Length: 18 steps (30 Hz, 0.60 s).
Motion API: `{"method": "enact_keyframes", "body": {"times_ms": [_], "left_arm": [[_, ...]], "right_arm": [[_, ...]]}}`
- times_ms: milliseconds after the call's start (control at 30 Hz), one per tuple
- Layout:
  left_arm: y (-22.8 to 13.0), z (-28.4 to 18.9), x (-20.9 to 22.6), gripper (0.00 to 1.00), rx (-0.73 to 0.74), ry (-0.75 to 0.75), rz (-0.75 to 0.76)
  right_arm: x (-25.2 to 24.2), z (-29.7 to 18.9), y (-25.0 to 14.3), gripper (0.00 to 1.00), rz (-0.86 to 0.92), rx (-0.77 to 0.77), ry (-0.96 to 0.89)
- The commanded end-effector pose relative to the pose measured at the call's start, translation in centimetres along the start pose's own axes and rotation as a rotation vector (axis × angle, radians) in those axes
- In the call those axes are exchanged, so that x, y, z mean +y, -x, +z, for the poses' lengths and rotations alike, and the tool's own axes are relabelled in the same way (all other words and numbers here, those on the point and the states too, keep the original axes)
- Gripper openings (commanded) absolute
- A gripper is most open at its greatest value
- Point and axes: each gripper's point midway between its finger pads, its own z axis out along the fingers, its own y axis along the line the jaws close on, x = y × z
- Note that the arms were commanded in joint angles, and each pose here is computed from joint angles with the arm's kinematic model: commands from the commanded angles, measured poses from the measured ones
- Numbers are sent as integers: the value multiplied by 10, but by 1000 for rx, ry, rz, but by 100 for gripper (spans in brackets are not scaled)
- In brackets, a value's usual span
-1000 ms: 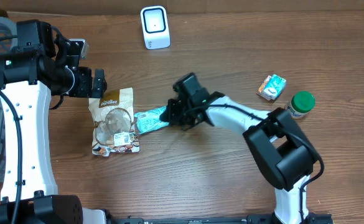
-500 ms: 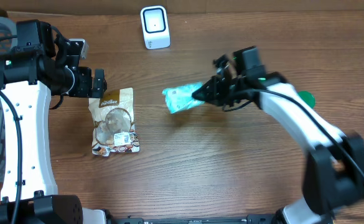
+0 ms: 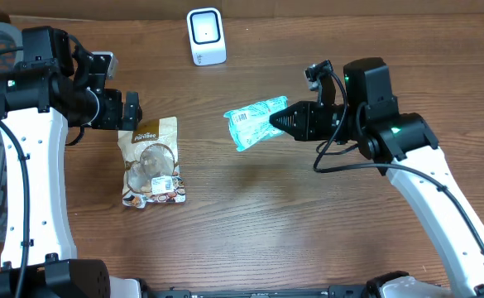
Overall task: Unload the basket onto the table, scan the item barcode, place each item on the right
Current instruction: 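Carry the green packet up and hold it under the white scanner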
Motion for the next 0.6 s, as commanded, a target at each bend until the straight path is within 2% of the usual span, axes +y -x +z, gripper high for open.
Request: {"method": "enact_keyframes", "body": {"times_ms": [0,567], "left_arm": [[6,-9,-2,100,-33,5,28],[6,-9,-2,100,-33,5,28]], "right_arm": [[10,-11,5,4,-56,-38,-2],[15,-7,0,4,-62,-22,3]]}}
